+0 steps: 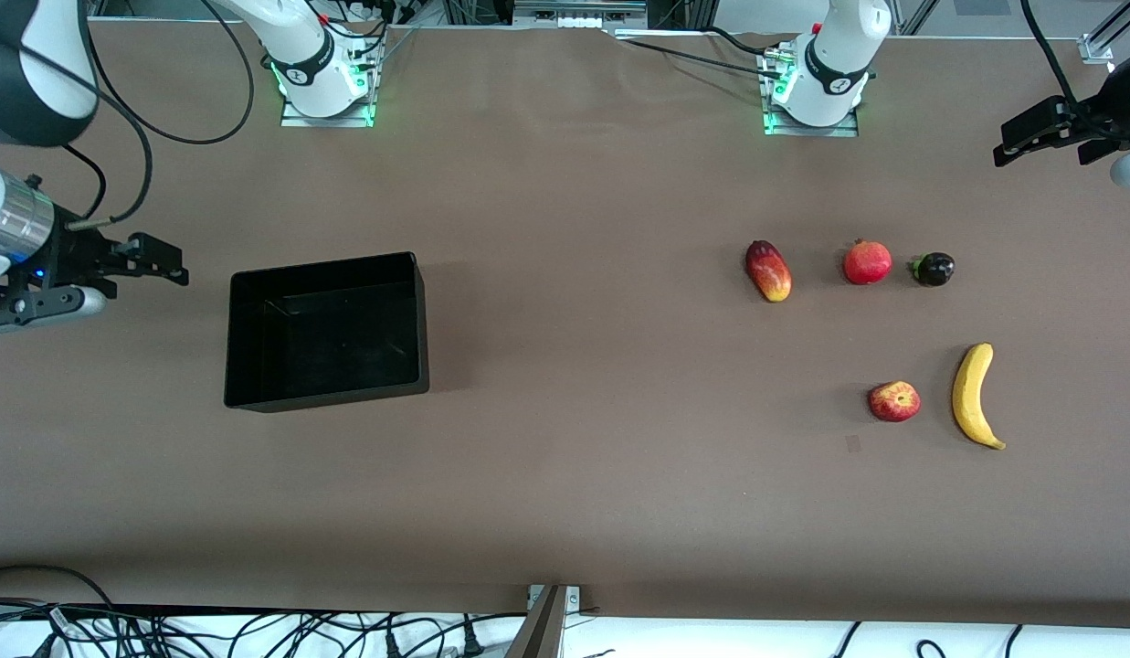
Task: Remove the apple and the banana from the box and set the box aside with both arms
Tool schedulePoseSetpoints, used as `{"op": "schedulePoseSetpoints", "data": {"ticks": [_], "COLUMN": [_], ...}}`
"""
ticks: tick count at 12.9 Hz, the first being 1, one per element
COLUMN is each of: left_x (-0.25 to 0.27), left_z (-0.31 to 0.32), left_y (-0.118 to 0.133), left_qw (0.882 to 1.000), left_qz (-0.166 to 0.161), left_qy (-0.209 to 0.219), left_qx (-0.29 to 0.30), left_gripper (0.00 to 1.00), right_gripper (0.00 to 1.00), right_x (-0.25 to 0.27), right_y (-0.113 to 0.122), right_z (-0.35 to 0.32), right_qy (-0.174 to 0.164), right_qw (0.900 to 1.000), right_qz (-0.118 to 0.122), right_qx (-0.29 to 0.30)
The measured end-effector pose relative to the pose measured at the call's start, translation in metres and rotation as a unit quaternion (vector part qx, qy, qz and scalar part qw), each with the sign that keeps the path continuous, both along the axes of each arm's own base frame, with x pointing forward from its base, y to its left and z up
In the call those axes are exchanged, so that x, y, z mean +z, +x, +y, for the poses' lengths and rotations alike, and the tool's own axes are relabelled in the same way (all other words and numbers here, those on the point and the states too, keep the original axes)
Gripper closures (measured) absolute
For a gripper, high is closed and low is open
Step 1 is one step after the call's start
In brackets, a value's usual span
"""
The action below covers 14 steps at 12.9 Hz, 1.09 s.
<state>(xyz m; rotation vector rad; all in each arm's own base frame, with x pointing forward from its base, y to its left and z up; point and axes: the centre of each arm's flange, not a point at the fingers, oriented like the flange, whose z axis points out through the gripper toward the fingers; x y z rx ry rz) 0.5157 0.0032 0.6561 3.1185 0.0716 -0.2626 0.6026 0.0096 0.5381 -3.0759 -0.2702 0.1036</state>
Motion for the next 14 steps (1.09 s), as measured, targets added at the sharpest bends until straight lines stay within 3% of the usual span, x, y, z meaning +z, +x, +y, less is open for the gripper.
{"op": "schedulePoseSetpoints", "data": {"ticks": [3,7,14], "left_x": [0.000,0.000,0.000], "left_z": [0.000,0.000,0.001], "left_y": [0.000,0.000,0.000], "left_qw": [1.000,1.000,1.000], "left_qz": [0.000,0.000,0.000], "left_qy": [0.000,0.000,0.000], "left_qx": [0.000,0.000,0.001], "left_gripper": [0.00,0.00,0.00], "right_gripper": [0.00,0.00,0.00], "right_x": [0.008,0.020,0.022], "right_y": [-0.013,-0.028,-0.029], "right_z": [0.002,-0.004,-0.003], "right_qy": [0.002,0.003,-0.009], "right_qw": [1.000,1.000,1.000], "right_qz": [0.013,0.007,0.006], "right_qx": [-0.014,-0.017,-0.019]}}
